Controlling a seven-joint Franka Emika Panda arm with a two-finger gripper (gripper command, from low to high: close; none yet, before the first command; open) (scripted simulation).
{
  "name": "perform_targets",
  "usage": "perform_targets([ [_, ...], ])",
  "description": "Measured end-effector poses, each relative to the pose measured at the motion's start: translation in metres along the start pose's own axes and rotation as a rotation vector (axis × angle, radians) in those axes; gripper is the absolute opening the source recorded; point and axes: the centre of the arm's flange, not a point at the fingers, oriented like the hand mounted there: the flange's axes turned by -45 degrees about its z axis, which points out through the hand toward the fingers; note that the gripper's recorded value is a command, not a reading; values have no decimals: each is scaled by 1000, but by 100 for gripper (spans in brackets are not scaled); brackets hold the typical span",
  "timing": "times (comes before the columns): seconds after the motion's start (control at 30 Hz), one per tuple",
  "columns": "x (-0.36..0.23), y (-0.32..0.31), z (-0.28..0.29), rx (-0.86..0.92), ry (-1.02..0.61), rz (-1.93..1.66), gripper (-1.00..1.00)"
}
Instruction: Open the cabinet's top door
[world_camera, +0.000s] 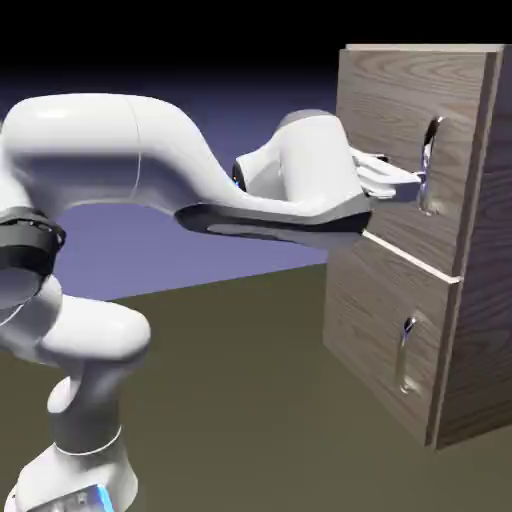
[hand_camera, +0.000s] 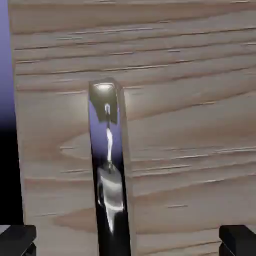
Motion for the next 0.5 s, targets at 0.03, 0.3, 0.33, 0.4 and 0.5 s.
perform_targets([
  [0.03,0,-1,9,-1,1,2,0],
  [0.3,0,2,46,11,-1,1,-100],
  [0.33,0,3,42,23,-1,1,-100],
  [0.4,0,6,36,43,-1,0,-100],
  [0.5,0,11,27,70,0,1,-100],
])
